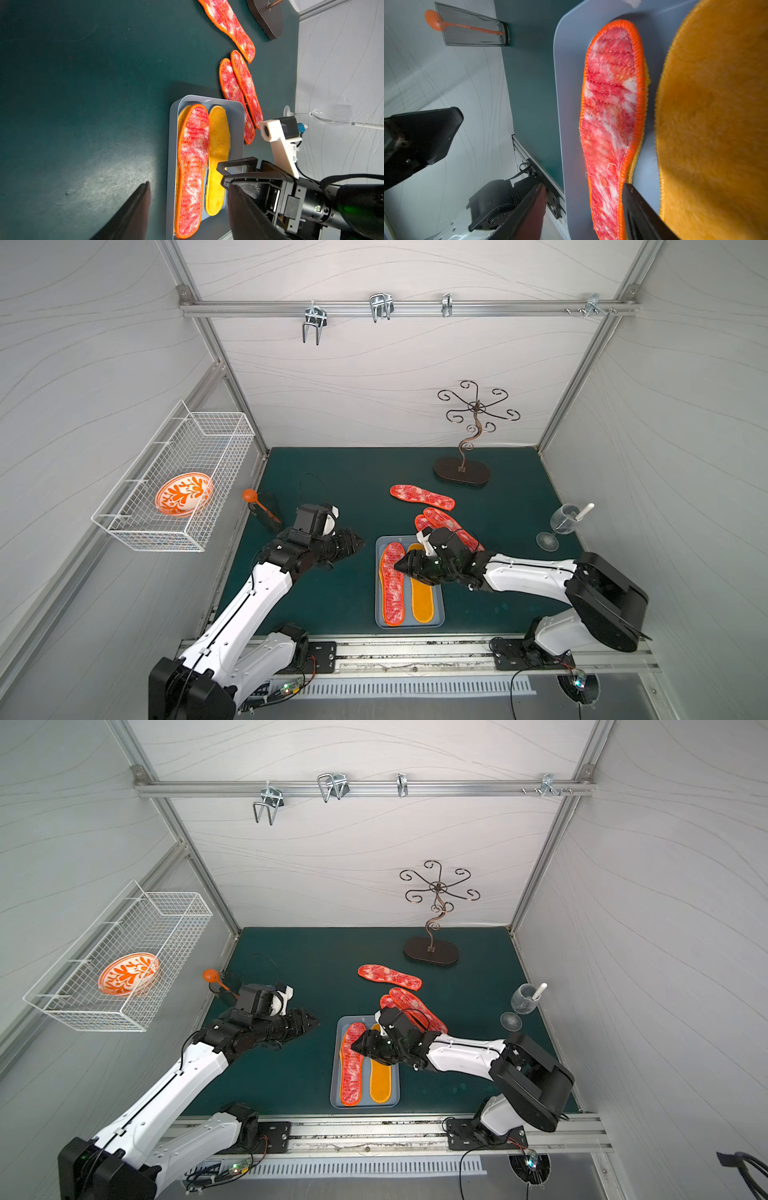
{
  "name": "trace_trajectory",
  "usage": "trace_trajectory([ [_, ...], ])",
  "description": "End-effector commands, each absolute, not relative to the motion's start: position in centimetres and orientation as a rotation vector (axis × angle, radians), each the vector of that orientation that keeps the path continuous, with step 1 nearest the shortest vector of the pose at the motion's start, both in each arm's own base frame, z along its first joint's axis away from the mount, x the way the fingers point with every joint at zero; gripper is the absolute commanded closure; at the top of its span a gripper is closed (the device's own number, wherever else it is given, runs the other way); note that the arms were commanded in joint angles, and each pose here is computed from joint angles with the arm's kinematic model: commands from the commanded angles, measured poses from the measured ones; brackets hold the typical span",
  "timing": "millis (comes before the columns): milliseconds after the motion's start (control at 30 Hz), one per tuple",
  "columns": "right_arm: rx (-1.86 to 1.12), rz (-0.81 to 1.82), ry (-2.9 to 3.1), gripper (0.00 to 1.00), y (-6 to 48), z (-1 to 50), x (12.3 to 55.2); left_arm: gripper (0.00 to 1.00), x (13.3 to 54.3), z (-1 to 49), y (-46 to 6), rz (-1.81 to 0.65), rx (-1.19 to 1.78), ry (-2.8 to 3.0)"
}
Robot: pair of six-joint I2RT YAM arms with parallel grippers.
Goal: Put the insoles into the storage box
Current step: Place the insole in the storage box.
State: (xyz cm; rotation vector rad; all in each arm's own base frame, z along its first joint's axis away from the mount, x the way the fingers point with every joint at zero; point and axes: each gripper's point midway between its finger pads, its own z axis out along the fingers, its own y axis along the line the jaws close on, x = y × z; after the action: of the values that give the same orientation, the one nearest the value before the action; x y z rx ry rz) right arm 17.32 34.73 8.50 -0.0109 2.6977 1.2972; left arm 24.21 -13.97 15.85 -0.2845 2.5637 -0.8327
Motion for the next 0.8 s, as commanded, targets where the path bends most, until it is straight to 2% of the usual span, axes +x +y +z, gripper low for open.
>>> trace_trajectory([
  [0, -0.017, 1.219, 2.738, 0.36, 34.0, 7.6, 17.3, 0.35, 25.4, 17.4, -14.4, -0.861, -0.241, 2.5],
  [767, -0.096, 1.192, 2.715, 0.36, 36.0, 6.4, 21.8, 0.35, 25.3, 17.0, -14.4, -0.852, -0.231, 2.514],
])
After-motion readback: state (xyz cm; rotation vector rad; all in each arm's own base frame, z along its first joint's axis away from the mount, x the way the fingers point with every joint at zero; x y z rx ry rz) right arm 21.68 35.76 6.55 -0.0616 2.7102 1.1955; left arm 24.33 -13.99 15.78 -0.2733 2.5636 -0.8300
